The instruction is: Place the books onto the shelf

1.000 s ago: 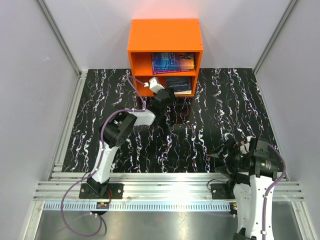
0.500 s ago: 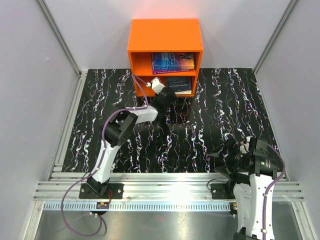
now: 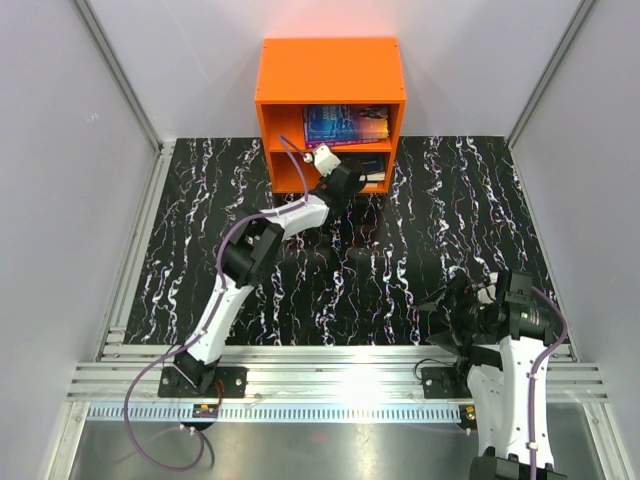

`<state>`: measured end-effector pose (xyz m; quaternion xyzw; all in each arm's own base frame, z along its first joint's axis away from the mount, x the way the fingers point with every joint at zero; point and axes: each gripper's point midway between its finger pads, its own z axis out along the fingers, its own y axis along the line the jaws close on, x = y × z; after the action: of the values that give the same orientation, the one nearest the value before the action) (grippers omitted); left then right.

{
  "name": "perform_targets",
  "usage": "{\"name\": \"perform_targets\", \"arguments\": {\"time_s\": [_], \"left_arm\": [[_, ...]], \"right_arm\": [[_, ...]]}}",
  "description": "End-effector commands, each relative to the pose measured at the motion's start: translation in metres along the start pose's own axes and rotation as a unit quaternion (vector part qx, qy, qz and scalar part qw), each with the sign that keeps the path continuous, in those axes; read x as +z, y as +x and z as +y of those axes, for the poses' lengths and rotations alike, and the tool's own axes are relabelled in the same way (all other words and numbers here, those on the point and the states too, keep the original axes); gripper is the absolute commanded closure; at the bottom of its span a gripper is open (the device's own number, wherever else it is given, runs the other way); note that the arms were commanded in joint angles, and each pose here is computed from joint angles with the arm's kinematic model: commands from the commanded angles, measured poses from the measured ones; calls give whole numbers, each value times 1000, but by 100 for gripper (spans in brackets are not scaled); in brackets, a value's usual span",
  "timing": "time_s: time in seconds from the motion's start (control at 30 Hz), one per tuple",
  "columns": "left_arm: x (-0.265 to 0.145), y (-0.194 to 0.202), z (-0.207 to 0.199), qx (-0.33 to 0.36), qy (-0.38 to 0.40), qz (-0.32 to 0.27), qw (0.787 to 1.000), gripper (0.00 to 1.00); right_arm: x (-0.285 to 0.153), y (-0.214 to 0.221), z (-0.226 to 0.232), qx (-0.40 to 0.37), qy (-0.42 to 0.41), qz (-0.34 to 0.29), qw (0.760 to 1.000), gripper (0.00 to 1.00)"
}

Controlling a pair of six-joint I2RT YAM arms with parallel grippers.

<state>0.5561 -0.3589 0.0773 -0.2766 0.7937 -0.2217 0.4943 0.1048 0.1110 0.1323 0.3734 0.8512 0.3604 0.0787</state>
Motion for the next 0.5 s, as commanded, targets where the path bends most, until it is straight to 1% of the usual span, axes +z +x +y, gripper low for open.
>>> {"name": "perform_targets", "arguments": {"time_s": [0.0, 0.13, 0.2, 0.23, 0.27, 0.3, 0.33, 0.4, 0.43, 0.47], "left_arm": [[14, -23, -13, 2, 8, -21, 1000, 100], [13, -31, -17, 4, 21, -32, 999, 100], [7, -32, -17, 8, 27, -27, 999, 100], [4, -36, -25, 12, 49, -34, 998, 100], [-4, -36, -31, 13, 62, -30, 998, 100], [-10, -38, -30, 12, 64, -29, 997, 100], [-25, -43, -29, 11, 67, -23, 997, 100], [-44, -38, -25, 14, 73, -2, 997, 100], [-54, -26, -6, 26, 58, 17, 998, 100], [-78, -37, -21, 24, 78, 17, 997, 100]], "right_arm": [[4, 19, -33, 38, 66, 39, 996, 0], [6, 19, -33, 39, 64, 43, 996, 0], [5, 18, -31, 37, 62, 43, 996, 0], [4, 18, -30, 32, 62, 42, 997, 0], [3, 18, -29, 33, 63, 45, 996, 0], [1, 18, -27, 28, 61, 44, 997, 0], [-3, 17, -23, 17, 59, 41, 997, 0], [-8, 15, -17, 4, 57, 37, 998, 0], [-14, 11, -10, -15, 53, 28, 998, 0], [-16, 9, -7, -23, 52, 25, 998, 0]]}}
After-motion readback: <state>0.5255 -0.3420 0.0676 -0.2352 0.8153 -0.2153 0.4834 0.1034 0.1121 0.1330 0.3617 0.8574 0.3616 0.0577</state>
